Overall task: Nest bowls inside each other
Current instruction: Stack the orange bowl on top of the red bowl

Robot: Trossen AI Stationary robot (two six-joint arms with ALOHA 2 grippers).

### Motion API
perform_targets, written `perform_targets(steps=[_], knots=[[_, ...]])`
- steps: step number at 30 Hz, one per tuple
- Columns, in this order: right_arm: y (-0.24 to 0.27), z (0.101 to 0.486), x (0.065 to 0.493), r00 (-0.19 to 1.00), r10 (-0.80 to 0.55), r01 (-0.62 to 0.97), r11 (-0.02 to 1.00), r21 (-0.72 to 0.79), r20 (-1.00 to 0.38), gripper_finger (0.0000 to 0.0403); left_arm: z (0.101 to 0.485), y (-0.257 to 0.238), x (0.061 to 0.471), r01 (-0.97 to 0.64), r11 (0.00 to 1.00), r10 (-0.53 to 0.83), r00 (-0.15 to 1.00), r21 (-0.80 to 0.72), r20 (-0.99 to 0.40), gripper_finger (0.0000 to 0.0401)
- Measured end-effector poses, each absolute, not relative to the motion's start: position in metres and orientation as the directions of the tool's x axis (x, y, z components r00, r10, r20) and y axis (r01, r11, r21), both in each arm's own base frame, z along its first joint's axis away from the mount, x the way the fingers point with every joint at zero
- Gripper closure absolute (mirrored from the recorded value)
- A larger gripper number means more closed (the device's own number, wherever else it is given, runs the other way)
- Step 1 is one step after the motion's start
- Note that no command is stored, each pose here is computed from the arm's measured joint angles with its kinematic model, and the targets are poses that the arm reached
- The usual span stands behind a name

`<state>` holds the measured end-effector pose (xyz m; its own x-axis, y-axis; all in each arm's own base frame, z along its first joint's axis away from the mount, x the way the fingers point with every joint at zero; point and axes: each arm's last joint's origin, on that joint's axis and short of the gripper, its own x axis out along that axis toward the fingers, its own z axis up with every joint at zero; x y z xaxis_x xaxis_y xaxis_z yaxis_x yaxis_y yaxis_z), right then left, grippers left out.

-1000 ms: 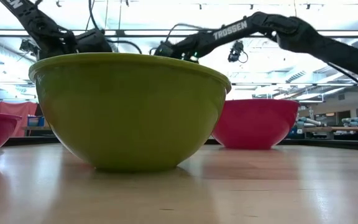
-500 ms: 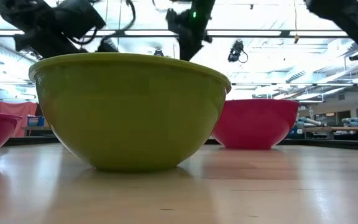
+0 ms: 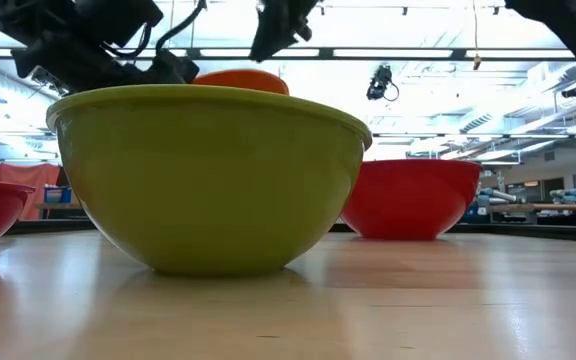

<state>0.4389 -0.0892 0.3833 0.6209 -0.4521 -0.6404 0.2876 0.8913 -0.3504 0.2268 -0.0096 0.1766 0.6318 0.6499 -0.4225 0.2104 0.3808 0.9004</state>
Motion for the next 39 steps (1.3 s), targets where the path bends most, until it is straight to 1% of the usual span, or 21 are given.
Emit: perform_targets(steps=[1,4,5,6,7,10,13,15,17,19,21,22,24,27,30,33,35,37,39], knots=[[-0.086,0.380,0.441,0.577,-0.522,0.301,0.851,-0.430,-0.629,0.0285,0.175,-0.010,0.228,0.218,0.380,0.650,0.628,0.899,-0.427,0.0389],[-0.073,0.371,0.437,0.374,-0.744,0.293,0.661,-0.691,-0.553,0.0285,0.168,-0.009,0.229,0.246,0.377,0.652,0.613,0.893,-0.445,0.0389],[-0.067,0.370,0.433,0.319,-0.787,0.283,0.612,-0.739,-0.529,0.0285,0.167,-0.009,0.230,0.253,0.377,0.654,0.609,0.891,-0.449,0.0389],[-0.061,0.371,0.429,0.288,-0.806,0.286,0.587,-0.757,-0.516,0.0285,0.165,-0.009,0.231,0.259,0.375,0.655,0.605,0.890,-0.452,0.0389],[-0.056,0.374,0.423,0.277,-0.805,0.287,0.591,-0.754,-0.525,0.0285,0.164,-0.008,0.231,0.262,0.375,0.659,0.600,0.889,-0.454,0.0389],[-0.045,0.386,0.405,0.279,-0.774,0.326,0.634,-0.702,-0.569,0.0285,0.162,-0.007,0.232,0.269,0.374,0.664,0.590,0.887,-0.459,0.0389],[-0.040,0.397,0.392,0.293,-0.772,0.394,0.635,-0.664,-0.564,0.0285,0.162,-0.008,0.231,0.262,0.370,0.673,0.586,0.891,-0.452,0.0389],[-0.037,0.399,0.390,0.331,-0.759,0.420,0.650,-0.634,-0.560,0.0285,0.162,-0.010,0.231,0.262,0.364,0.676,0.586,0.894,-0.447,0.0389],[-0.033,0.396,0.394,0.402,-0.722,0.410,0.692,-0.594,-0.563,0.0283,0.162,-0.012,0.231,0.265,0.358,0.674,0.590,0.895,-0.444,0.0389],[-0.030,0.393,0.403,0.507,-0.672,0.387,0.737,-0.554,-0.541,0.0279,0.162,-0.013,0.231,0.264,0.356,0.672,0.595,0.897,-0.441,0.0389],[-0.027,0.388,0.414,0.608,-0.594,0.321,0.791,-0.522,-0.526,0.0273,0.163,-0.012,0.232,0.270,0.343,0.672,0.599,0.900,-0.436,0.0389],[-0.027,0.387,0.419,0.652,-0.566,0.296,0.803,-0.517,-0.506,0.0269,0.164,-0.012,0.232,0.270,0.335,0.673,0.602,0.903,-0.430,0.0389],[-0.033,0.381,0.428,0.686,-0.559,0.265,0.788,-0.557,-0.466,0.0259,0.166,-0.013,0.234,0.263,0.322,0.674,0.612,0.910,-0.415,0.0389],[-0.047,0.364,0.440,0.641,-0.624,0.245,0.718,-0.651,-0.447,0.0234,0.168,-0.013,0.235,0.253,0.308,0.671,0.626,0.917,-0.398,0.0389],[-0.062,0.347,0.448,0.577,-0.677,0.252,0.680,-0.689,-0.457,0.0200,0.168,-0.013,0.236,0.257,0.300,0.670,0.629,0.919,-0.394,0.0389],[-0.077,0.341,0.452,0.511,-0.753,0.340,0.620,-0.707,-0.414,0.0166,0.169,-0.013,0.236,0.255,0.300,0.670,0.629,0.919,-0.393,0.0389],[-0.085,0.339,0.452,0.465,-0.791,0.377,0.582,-0.720,-0.397,0.0151,0.169,-0.013,0.236,0.252,0.300,0.670,0.630,0.920,-0.392,0.0389],[-0.090,0.336,0.450,0.450,-0.793,0.385,0.588,-0.712,-0.411,0.0153,0.168,-0.013,0.236,0.256,0.300,0.669,0.631,0.919,-0.394,0.0389],[-0.091,0.334,0.449,0.473,-0.759,0.373,0.633,-0.678,-0.448,0.0179,0.169,-0.014,0.236,0.256,0.301,0.666,0.633,0.919,-0.395,0.0389]])
